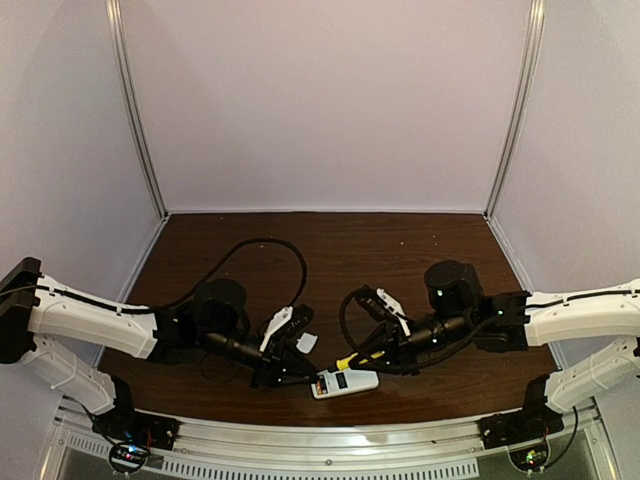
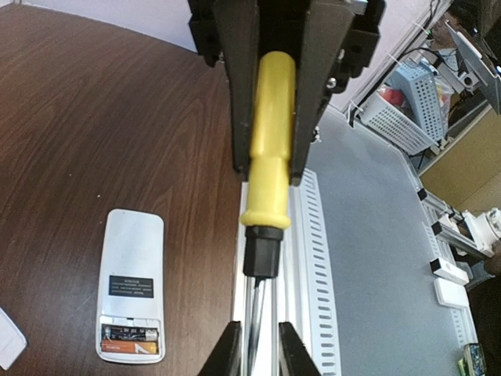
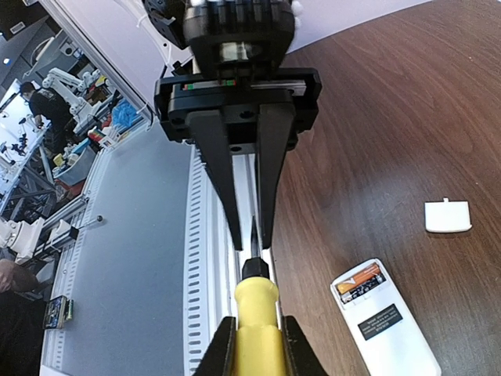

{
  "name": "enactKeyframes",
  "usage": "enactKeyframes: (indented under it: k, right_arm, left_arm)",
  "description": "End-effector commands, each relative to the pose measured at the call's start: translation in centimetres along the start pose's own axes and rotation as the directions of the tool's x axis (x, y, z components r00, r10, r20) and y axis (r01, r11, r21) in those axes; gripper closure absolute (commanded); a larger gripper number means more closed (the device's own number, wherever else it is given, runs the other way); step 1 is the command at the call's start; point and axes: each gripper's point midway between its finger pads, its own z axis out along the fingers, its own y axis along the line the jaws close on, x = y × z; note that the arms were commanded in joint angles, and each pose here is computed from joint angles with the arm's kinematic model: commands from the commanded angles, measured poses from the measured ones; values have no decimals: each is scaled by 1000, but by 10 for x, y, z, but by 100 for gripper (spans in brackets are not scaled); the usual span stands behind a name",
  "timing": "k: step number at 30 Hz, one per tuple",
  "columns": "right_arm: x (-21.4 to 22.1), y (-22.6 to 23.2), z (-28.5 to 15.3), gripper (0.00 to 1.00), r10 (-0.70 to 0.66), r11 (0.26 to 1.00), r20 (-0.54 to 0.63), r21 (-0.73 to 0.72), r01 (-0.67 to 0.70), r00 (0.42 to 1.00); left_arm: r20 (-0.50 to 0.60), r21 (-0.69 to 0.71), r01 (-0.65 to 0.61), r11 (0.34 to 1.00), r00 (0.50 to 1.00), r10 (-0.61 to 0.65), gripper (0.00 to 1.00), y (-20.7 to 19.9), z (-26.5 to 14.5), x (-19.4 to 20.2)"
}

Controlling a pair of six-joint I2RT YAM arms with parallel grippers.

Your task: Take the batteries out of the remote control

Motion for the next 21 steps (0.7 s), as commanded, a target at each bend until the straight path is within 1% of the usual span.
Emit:
enactKeyframes:
  k: [1,7,8,12,13,14,17,18,19,21]
  right_arm:
    - [-5,-9,-4,100,16,997,23,78,-17,1000]
    - [-9,-23,-11,100,63,982,54,174,-72,997]
    - [-9,-25,-13,100,70,979,62,188,-80,996]
    - [-9,-34,-18,100,82,964,82,245,-100,993]
    - [-8,-35,-19,100,80,962,83,255,-98,993]
    - [-8,-37,-19,100,74,959,82,266,-93,994]
    - [-1,-51,-21,100,78,936,63,338,-95,995]
    - [-2,-55,-22,100,79,929,64,358,-97,995]
    - [-1,-58,-22,100,82,923,62,373,-99,995]
    - [-2,-62,-22,100,84,915,57,391,-99,995]
  left_arm:
    - [36,-55,-36,998,999,38,72,6,-1,-13]
    - [62,-190,-65,980,995,78,33,25,-12,-13]
    - [62,-219,-68,973,995,83,29,29,-14,-13]
    - [66,-313,-76,947,993,101,16,47,-17,-11]
    - [69,-354,-69,933,993,100,7,55,-19,-10]
    - [81,-436,-51,898,992,96,3,69,-25,-12]
    - [134,-621,2,784,986,104,3,100,-49,-19]
    - [159,-663,18,749,980,117,3,106,-57,-22]
    - [179,-687,18,727,973,145,3,108,-64,-25]
    - [199,-697,-15,717,957,213,3,106,-70,-28]
